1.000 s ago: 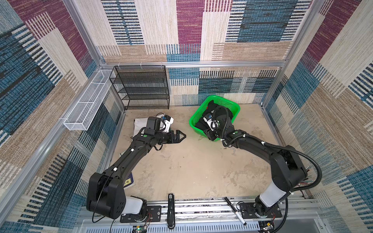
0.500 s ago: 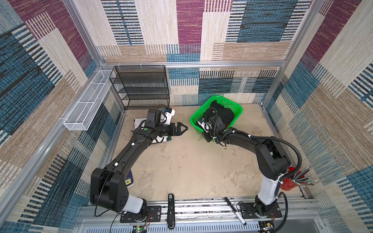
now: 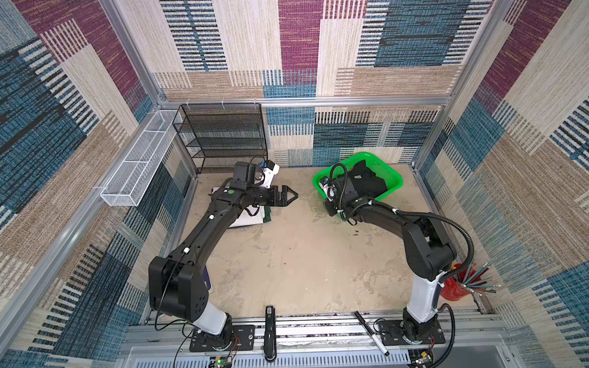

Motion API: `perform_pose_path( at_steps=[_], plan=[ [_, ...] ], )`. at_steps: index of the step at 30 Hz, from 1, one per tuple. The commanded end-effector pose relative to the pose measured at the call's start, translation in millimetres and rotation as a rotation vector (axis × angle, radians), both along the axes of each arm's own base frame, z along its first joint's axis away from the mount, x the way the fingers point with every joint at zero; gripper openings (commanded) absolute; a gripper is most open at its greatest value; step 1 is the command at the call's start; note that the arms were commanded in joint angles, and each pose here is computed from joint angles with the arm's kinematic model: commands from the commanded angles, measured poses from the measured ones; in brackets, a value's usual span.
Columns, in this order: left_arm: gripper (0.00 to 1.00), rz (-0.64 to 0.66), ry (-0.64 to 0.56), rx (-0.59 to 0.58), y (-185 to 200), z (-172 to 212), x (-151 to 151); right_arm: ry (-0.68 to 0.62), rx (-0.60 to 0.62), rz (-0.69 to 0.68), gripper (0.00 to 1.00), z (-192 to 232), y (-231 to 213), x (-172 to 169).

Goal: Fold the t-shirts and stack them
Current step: 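Lower the right gripper into the basket and grasp the black t-shirt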

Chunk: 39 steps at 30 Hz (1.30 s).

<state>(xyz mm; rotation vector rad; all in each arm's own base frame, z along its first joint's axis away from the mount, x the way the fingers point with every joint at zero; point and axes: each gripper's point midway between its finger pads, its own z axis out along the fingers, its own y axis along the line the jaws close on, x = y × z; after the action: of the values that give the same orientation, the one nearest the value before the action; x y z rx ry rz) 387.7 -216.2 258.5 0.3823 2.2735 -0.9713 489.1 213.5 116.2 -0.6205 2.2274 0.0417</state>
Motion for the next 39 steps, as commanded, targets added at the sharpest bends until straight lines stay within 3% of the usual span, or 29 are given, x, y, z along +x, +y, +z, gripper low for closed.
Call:
perform_pose_path(
  at_steps=[1,6,11,15,27,28,33,34,39],
  plan=[
    [0.99,-0.019,-0.039,-0.069,-11,16,8,-0.032,0.062,-0.245,0.04,16,-37,39],
    [0.99,-0.049,-0.126,-0.108,-28,37,19,-0.04,0.063,-0.367,0.04,20,-65,84],
    [0.99,-0.057,-0.23,-0.013,-42,33,25,-0.042,0.049,-0.394,0.04,9,-87,112],
    [0.99,-0.083,-0.209,0.033,-47,17,19,-0.048,0.017,-0.411,0.04,0,-106,124],
    [0.99,-0.099,-0.182,0.012,-52,9,10,-0.034,-0.025,-0.484,0.04,-13,-142,137],
    [0.99,-0.099,-0.181,0.011,-52,9,10,-0.035,-0.022,-0.485,0.07,-12,-143,137],
    [0.99,-0.103,-0.178,0.014,-52,7,7,-0.097,0.056,-0.427,0.59,22,-130,137],
    [0.99,-0.102,-0.178,0.016,-51,7,7,-0.118,0.071,-0.42,0.66,34,-130,136],
    [0.99,-0.097,-0.176,0.041,-48,1,6,-0.183,0.161,-0.409,0.68,85,-137,134]
  ],
)
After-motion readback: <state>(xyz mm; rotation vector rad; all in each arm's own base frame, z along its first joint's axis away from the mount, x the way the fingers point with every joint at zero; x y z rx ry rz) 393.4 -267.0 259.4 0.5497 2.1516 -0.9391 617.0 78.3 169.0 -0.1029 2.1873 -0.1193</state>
